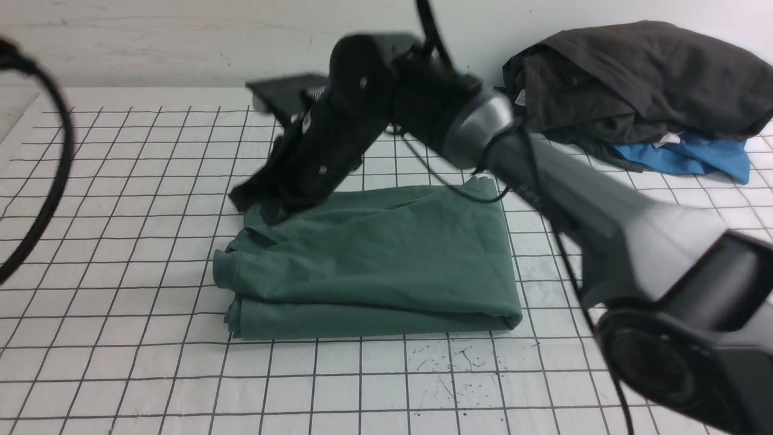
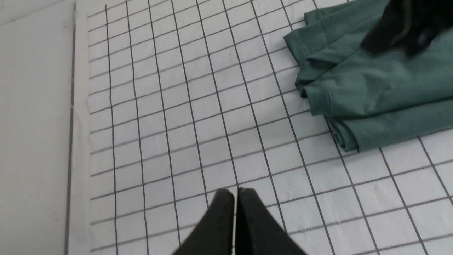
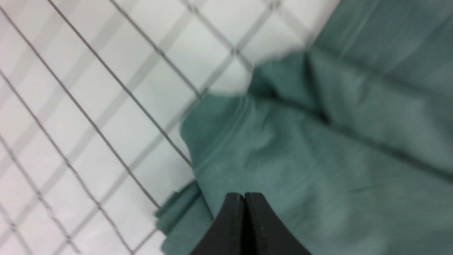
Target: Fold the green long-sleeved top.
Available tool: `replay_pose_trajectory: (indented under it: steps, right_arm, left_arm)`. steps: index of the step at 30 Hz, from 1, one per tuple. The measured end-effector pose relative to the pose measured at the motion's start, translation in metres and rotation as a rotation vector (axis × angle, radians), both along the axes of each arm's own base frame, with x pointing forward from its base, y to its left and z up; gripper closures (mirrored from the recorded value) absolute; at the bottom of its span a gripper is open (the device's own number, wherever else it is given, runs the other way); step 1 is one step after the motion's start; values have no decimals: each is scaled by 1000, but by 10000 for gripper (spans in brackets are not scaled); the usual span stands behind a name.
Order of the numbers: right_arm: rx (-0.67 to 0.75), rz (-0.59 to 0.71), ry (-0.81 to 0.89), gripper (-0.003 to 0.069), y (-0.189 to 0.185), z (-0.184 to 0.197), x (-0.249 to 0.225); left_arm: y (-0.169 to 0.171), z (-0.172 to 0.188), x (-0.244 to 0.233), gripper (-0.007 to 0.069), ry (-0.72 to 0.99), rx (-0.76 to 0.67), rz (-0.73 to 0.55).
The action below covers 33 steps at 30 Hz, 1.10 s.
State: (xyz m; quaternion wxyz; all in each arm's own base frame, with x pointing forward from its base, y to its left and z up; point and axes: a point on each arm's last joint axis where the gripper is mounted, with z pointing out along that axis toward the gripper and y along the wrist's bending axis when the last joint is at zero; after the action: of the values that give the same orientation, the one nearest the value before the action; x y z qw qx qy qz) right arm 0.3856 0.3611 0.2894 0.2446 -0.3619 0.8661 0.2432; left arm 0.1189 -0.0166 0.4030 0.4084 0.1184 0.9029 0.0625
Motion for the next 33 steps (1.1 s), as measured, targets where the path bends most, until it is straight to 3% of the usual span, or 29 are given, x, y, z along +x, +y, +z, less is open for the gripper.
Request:
replay_pose_trajectory:
  steps: [3,7,11,15,19,33]
  right_arm:
    - [83,-31,-103,673,-30,70,-11]
    - [117,-15,-188,673,-61,128,-42]
    - [84,63,-232,673,-86,155,-85]
    - [31,107,-211,673,-119,156,-128]
    - [38,68,-271,673,-160,156,-173]
    - [400,-153,-745,673,-275,129,-295]
  left_arm:
    - [11,-16,-31,632,-41,-31,12]
    - [22,-34,-64,632,-125,-90,26]
    - [27,-55,-85,632,-187,-149,9]
    - [27,-81,-100,632,-221,-204,-23]
    - [27,-106,-110,632,-278,-257,-65]
    - [25,-120,-113,632,-374,-310,-101]
